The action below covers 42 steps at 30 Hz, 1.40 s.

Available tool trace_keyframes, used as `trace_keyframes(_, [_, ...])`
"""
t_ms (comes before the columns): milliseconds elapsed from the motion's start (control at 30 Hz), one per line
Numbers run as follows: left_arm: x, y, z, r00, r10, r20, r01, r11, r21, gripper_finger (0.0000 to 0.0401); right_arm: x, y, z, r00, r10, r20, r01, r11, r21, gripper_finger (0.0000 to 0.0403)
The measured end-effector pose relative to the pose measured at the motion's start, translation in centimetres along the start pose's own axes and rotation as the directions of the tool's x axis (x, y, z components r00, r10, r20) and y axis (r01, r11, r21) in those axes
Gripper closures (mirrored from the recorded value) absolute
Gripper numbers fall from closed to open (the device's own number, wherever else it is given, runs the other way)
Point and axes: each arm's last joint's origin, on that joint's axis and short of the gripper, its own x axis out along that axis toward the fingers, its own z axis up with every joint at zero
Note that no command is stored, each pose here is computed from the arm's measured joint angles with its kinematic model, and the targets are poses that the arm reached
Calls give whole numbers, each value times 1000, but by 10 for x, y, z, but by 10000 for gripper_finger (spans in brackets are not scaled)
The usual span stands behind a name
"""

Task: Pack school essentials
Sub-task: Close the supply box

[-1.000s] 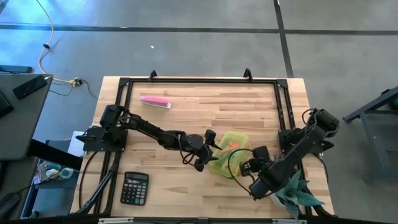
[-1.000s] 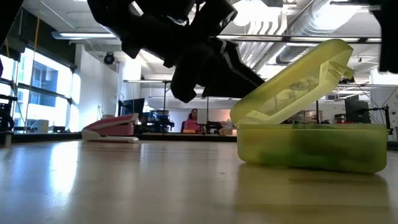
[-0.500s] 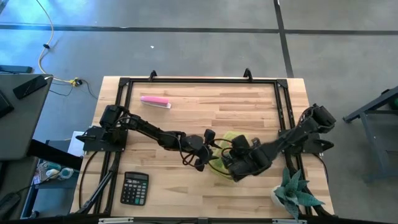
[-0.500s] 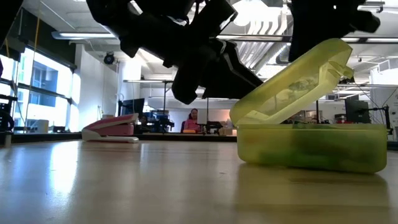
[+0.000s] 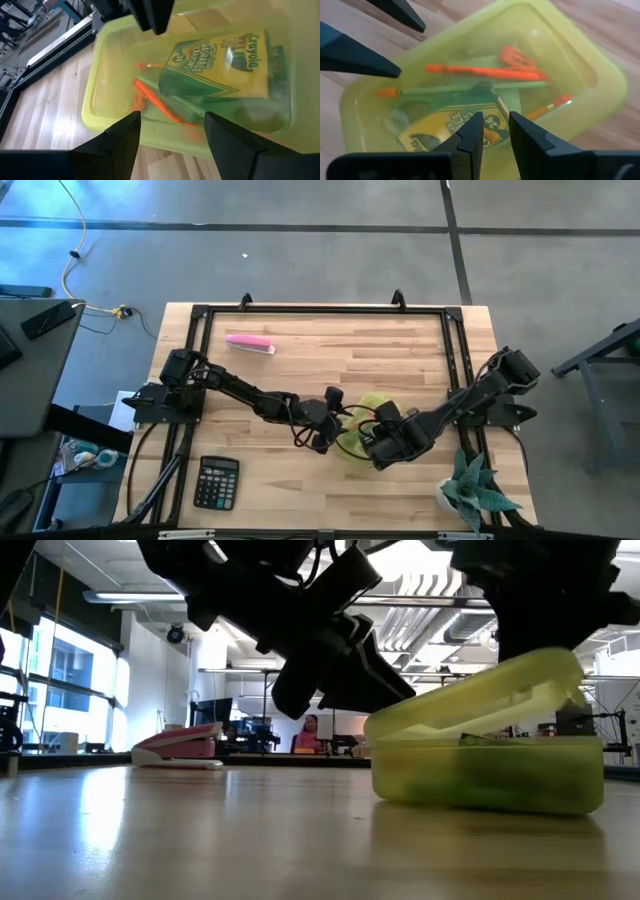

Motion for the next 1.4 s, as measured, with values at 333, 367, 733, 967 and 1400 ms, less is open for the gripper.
trace_keyframes(333, [-1, -2, -4, 998, 26, -62, -25, 1000, 9, 190, 24, -6, -9, 999, 27, -42, -25, 999, 38, 320])
trace_keyframes(367, [-1, -2, -4, 998, 26, -62, -25, 1000, 9, 190, 27, -7, -10, 998, 33, -47, -31, 999, 45, 320])
trace_keyframes(733, [-7, 4, -5, 990, 57, -127, -54, 998, 26, 190, 32, -8, -5, 999, 27, -19, -26, 999, 40, 320])
trace_keyframes(967, [-27, 12, 6, 990, 47, -134, -50, 999, -18, 190, 7, -14, 14, 987, -148, 59, 149, 989, -22, 320])
trace_keyframes(1400, [-57, -54, 28, 979, -67, -195, 70, 997, 9, 190, 23, -40, 55, 920, -391, -22, 389, 918, -75, 320])
